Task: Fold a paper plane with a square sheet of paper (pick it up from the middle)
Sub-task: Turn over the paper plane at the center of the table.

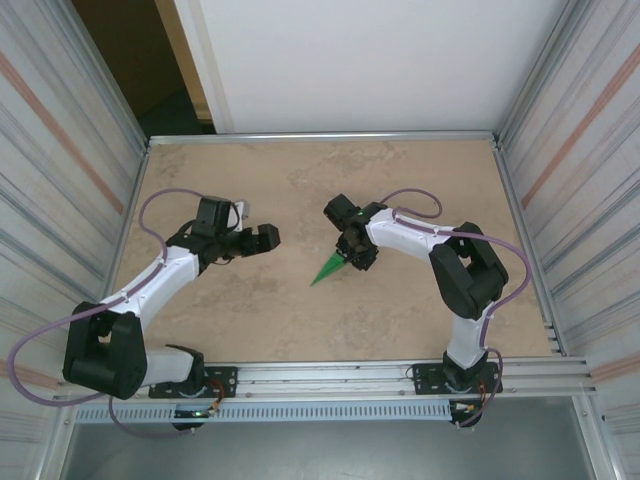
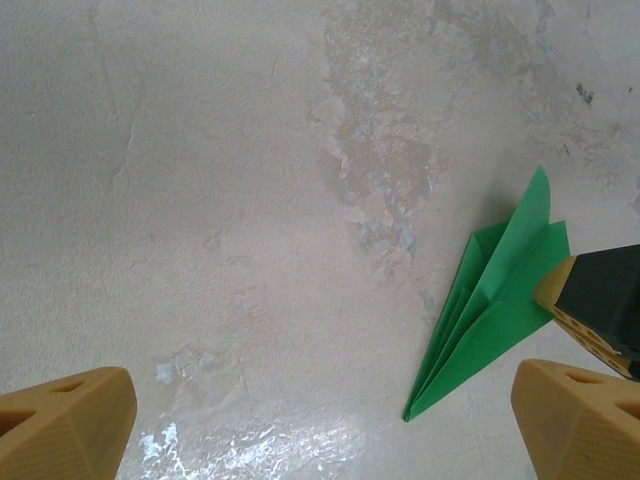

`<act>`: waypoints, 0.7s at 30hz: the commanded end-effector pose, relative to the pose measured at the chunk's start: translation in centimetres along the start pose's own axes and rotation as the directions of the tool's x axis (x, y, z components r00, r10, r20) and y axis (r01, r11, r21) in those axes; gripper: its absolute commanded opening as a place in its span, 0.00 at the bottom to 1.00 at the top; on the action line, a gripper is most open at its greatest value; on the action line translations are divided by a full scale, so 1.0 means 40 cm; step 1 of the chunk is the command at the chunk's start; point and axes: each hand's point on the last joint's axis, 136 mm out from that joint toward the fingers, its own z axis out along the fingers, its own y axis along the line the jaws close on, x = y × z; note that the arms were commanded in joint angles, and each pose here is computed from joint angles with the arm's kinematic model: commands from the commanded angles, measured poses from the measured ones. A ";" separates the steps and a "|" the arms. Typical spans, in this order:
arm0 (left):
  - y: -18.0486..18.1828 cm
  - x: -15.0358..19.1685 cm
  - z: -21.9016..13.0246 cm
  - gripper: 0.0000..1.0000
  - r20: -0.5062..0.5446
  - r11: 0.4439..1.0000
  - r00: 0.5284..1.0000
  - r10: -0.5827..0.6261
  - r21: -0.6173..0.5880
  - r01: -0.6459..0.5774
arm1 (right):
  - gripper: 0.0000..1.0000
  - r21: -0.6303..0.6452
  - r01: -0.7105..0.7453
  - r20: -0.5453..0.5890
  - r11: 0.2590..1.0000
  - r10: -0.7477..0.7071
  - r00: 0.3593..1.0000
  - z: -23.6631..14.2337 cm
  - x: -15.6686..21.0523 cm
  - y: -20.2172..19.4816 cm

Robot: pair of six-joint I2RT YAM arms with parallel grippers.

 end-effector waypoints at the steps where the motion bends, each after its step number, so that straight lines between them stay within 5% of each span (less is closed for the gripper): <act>1: -0.006 -0.003 -0.003 0.97 -0.003 1.000 1.000 0.002 0.015 -0.002 | 0.19 0.021 -0.040 0.050 0.999 0.039 0.998 -0.001 -0.032 -0.021; 6: 0.003 -0.007 -0.005 0.97 0.005 1.000 1.000 -0.013 -0.005 0.013 | 0.01 -0.023 0.017 0.125 1.000 -0.014 0.992 -0.040 -0.067 0.009; 11: 0.032 -0.020 -0.021 0.97 0.048 0.997 0.996 -0.071 -0.019 0.072 | 0.00 -0.131 0.219 0.170 0.967 -0.195 0.966 -0.110 -0.078 0.103; 16: 0.081 -0.027 -0.031 0.97 0.089 0.981 0.977 -0.193 -0.001 0.194 | 0.00 -0.398 0.446 0.157 0.802 -0.419 0.894 -0.184 -0.010 0.260; 21: 0.104 -0.030 -0.033 0.97 0.115 0.965 0.958 -0.261 0.011 0.261 | 0.00 -0.629 0.485 0.116 0.608 -0.542 0.832 -0.217 0.080 0.345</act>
